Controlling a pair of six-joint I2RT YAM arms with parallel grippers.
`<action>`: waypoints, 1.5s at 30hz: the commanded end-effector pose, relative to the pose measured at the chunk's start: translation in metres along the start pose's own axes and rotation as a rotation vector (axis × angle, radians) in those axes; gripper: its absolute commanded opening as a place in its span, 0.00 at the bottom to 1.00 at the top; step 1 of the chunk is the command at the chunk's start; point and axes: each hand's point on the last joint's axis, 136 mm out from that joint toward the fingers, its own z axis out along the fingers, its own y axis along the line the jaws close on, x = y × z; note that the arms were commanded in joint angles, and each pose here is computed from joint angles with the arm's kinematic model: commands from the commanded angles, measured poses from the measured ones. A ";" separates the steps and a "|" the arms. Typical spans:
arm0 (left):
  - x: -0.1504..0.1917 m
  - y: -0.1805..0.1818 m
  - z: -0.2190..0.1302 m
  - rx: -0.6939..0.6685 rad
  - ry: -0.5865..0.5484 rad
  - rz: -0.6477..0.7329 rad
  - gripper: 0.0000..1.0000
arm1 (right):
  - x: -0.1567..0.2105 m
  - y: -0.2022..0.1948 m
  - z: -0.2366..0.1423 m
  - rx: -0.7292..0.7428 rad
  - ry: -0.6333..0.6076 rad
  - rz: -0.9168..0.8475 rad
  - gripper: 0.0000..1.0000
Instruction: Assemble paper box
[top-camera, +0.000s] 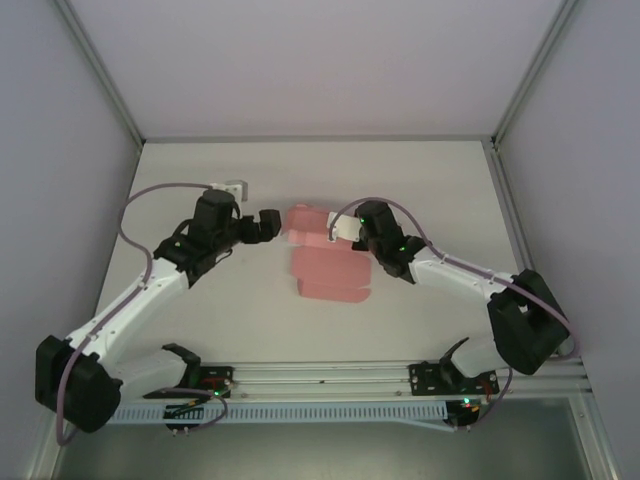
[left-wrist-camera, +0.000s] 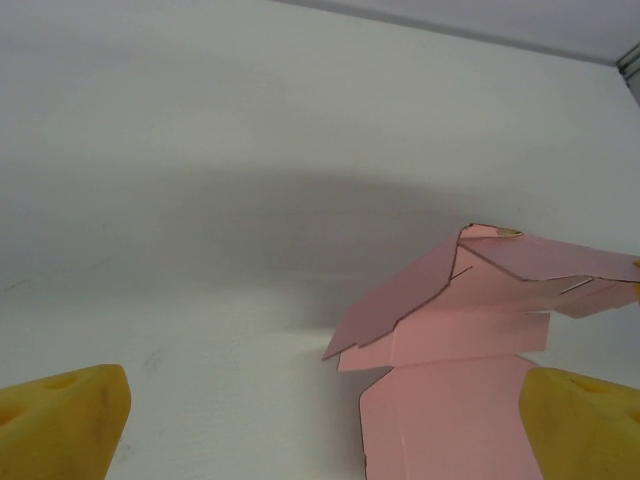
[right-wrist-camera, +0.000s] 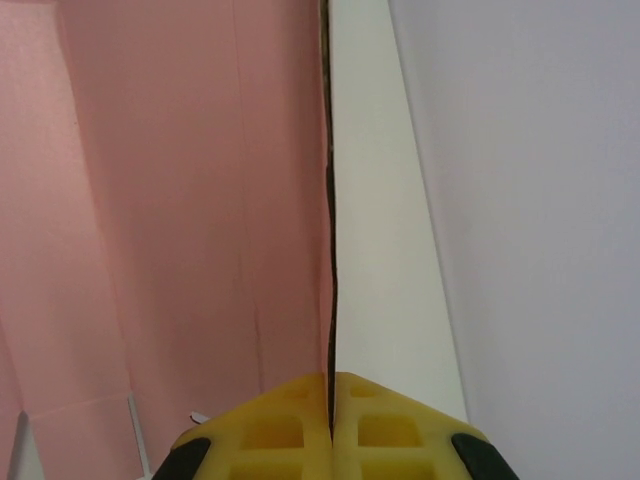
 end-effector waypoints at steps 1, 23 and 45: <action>-0.028 -0.014 0.003 0.036 -0.051 -0.010 1.00 | -0.018 -0.009 0.004 0.049 -0.070 -0.044 0.00; 0.003 -0.015 0.097 0.272 0.135 0.117 1.00 | -0.026 0.001 0.039 -0.028 -0.140 0.054 0.00; -0.018 -0.032 0.119 0.269 -0.059 0.087 1.00 | -0.064 0.011 0.031 -0.091 -0.204 0.187 0.00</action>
